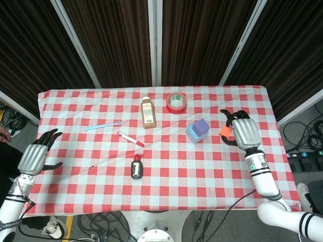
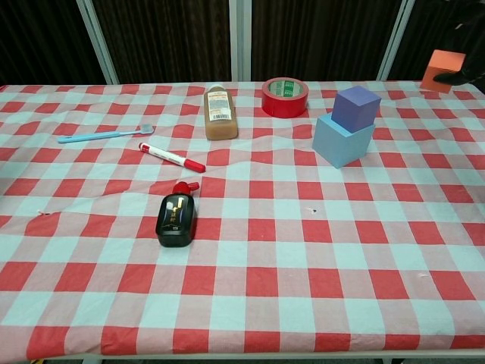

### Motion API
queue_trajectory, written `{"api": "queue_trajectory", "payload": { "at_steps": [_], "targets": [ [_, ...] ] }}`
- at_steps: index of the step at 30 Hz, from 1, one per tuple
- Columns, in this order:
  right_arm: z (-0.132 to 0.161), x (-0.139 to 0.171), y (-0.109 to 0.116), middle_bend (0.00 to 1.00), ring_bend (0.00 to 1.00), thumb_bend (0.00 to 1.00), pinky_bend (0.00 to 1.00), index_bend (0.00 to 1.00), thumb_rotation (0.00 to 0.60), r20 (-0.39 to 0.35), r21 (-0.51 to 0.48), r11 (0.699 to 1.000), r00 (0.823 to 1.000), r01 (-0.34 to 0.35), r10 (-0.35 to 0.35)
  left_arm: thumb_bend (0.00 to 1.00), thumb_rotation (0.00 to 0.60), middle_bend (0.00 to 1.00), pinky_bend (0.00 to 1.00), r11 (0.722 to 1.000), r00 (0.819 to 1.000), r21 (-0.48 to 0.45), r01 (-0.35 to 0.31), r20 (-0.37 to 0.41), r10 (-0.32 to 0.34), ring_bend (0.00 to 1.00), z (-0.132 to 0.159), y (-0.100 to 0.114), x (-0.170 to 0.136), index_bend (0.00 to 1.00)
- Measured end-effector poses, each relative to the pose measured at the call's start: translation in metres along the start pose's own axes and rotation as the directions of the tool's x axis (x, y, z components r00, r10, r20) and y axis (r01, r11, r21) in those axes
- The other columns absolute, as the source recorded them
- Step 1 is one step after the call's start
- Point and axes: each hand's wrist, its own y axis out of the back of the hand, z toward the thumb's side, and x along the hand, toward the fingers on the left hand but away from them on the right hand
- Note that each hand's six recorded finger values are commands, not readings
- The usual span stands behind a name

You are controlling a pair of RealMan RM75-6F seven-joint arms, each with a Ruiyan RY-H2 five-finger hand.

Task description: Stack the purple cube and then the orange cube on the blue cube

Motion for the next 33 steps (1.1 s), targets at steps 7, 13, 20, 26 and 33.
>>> {"api": "queue_trajectory", "payload": {
  "at_steps": [7, 13, 20, 26, 33],
  "targets": [
    [0.022, -0.054, 0.019, 0.51, 0.22, 0.16, 0.15, 0.17, 0.6, -0.188, 0.137, 0.986, 0.974, -0.098, 0.123, 0.09, 0.6, 0.19, 0.32, 1.0, 1.0, 0.01, -0.002, -0.019, 0.002, 0.13, 0.0, -0.001, 0.003, 0.19],
    [0.034, -0.077, 0.024, 0.49, 0.22, 0.15, 0.16, 0.17, 0.6, -0.254, 0.267, 0.954, 0.945, -0.135, 0.205, 0.09, 0.6, 0.19, 0.32, 1.0, 0.999, 0.015, -0.004, -0.037, 0.005, 0.13, -0.002, 0.0, 0.005, 0.19],
    [0.031, -0.083, 0.017, 0.48, 0.22, 0.14, 0.16, 0.17, 0.6, -0.27, 0.32, 0.935, 0.932, -0.15, 0.242, 0.09, 0.6, 0.19, 0.32, 1.0, 0.999, 0.025, 0.0, -0.044, 0.002, 0.13, -0.001, -0.002, 0.009, 0.19],
    [0.034, -0.087, 0.012, 0.48, 0.22, 0.14, 0.16, 0.17, 0.6, -0.296, 0.272, 0.952, 0.929, -0.14, 0.222, 0.09, 0.6, 0.19, 0.32, 0.999, 0.999, 0.033, 0.005, -0.045, -0.003, 0.13, -0.001, -0.004, 0.011, 0.19],
    [0.037, -0.09, -0.002, 0.48, 0.22, 0.13, 0.16, 0.16, 0.6, -0.322, 0.246, 0.956, 0.917, -0.159, 0.235, 0.09, 0.6, 0.19, 0.32, 0.999, 0.999, 0.04, 0.003, -0.048, -0.001, 0.13, -0.002, -0.002, 0.011, 0.19]
  ]
}}
